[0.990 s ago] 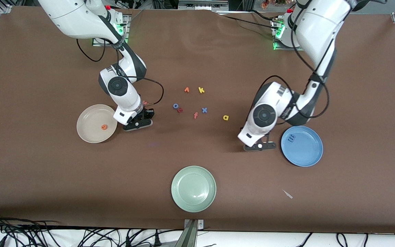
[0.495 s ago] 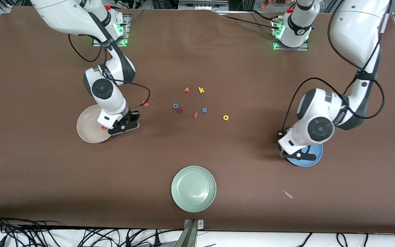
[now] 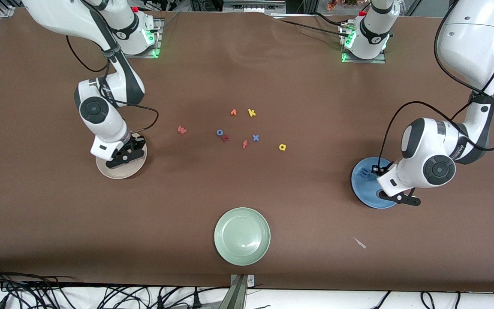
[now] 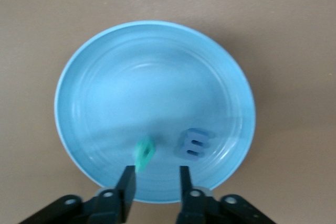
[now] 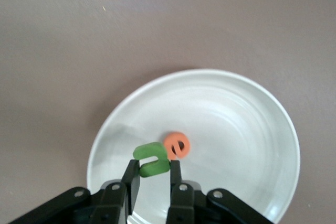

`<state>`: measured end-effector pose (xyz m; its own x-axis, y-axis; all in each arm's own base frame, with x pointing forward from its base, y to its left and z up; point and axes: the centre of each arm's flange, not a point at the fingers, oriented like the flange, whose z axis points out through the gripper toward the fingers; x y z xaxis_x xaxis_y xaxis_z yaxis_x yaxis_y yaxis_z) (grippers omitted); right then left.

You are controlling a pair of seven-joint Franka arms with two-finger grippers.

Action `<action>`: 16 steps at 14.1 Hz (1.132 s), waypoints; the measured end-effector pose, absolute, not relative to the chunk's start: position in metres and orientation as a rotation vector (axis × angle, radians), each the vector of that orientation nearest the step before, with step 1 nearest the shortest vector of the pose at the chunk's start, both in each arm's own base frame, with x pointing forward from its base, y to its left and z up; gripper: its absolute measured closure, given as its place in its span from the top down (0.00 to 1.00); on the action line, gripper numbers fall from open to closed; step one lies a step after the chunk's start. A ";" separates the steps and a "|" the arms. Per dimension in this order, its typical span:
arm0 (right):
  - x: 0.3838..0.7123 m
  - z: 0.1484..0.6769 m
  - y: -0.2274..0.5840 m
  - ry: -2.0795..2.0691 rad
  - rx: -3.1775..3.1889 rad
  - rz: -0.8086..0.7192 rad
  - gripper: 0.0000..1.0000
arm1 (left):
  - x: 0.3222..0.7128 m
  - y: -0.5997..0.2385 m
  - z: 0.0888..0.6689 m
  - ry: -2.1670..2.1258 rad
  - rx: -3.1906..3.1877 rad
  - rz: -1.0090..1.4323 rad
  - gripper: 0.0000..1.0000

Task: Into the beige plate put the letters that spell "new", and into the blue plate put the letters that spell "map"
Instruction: 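Grasp the pink m with the right gripper while the left gripper grasps D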

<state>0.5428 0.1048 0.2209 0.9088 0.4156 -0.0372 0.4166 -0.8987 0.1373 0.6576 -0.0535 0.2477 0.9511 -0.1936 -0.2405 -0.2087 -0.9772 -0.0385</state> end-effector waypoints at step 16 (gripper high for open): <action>0.476 0.207 0.236 0.316 3.096 0.013 0.86 | 0.530 -0.381 0.226 0.063 -3.107 0.351 0.99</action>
<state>0.4759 0.2357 0.2070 0.9793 0.2022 0.0054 0.2020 -0.9789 0.0298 0.5297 -0.3811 0.2256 0.9741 -0.0384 -0.2230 -0.0416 -0.9991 -0.0093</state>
